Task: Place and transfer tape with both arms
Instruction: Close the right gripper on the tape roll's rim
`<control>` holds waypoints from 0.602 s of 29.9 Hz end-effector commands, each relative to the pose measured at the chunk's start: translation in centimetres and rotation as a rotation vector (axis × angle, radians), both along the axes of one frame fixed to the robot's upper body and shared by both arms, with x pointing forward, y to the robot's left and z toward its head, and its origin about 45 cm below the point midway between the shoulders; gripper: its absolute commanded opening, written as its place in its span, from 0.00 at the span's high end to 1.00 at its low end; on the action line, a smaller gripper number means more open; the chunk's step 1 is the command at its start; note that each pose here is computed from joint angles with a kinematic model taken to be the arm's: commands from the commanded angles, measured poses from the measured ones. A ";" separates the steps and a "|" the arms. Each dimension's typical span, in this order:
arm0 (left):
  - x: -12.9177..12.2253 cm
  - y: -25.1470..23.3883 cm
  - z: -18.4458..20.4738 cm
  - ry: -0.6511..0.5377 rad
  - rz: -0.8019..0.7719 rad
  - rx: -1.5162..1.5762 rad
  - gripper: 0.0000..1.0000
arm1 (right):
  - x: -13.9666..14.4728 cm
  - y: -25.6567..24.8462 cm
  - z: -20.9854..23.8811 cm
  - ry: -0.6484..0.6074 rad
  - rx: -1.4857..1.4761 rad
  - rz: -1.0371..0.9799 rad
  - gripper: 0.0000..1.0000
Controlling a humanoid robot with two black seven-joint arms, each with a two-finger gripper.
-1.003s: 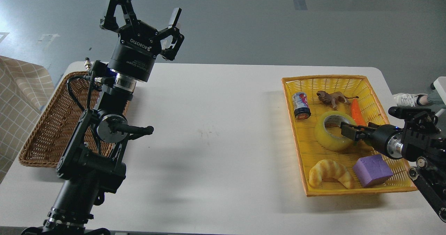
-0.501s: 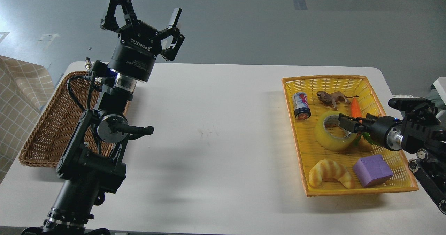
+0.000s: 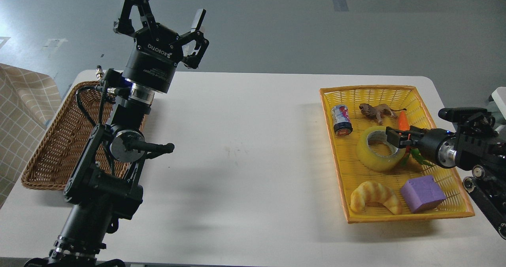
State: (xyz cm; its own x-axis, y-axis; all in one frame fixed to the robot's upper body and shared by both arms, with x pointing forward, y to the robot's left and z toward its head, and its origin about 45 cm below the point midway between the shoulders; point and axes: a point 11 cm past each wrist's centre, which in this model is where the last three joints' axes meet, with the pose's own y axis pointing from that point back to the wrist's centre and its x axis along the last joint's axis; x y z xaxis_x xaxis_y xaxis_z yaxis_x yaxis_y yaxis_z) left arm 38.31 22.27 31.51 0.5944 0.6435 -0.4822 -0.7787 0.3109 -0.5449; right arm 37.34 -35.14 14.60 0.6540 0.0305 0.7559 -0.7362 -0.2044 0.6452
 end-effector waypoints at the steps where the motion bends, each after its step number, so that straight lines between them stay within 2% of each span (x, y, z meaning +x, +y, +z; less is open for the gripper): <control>1: 0.0 0.0 0.0 0.000 0.000 0.000 0.02 | -0.2 0.2 -0.4 0.011 -0.008 0.011 0.30; 7: 0.0 0.1 0.0 0.000 0.001 -0.001 0.02 | -0.4 0.5 -0.6 0.017 -0.003 0.015 0.31; 10: 0.0 0.1 0.0 0.000 0.003 -0.001 0.02 | -0.5 0.6 -0.8 0.022 -0.005 0.018 0.42; 11: 0.0 0.1 -0.1 0.003 0.003 -0.001 0.02 | -0.5 0.6 -0.8 0.022 -0.003 0.019 0.48; 18: 0.1 0.1 -0.1 0.004 0.004 -0.001 0.02 | -0.7 0.7 -1.1 0.029 -0.002 0.020 0.69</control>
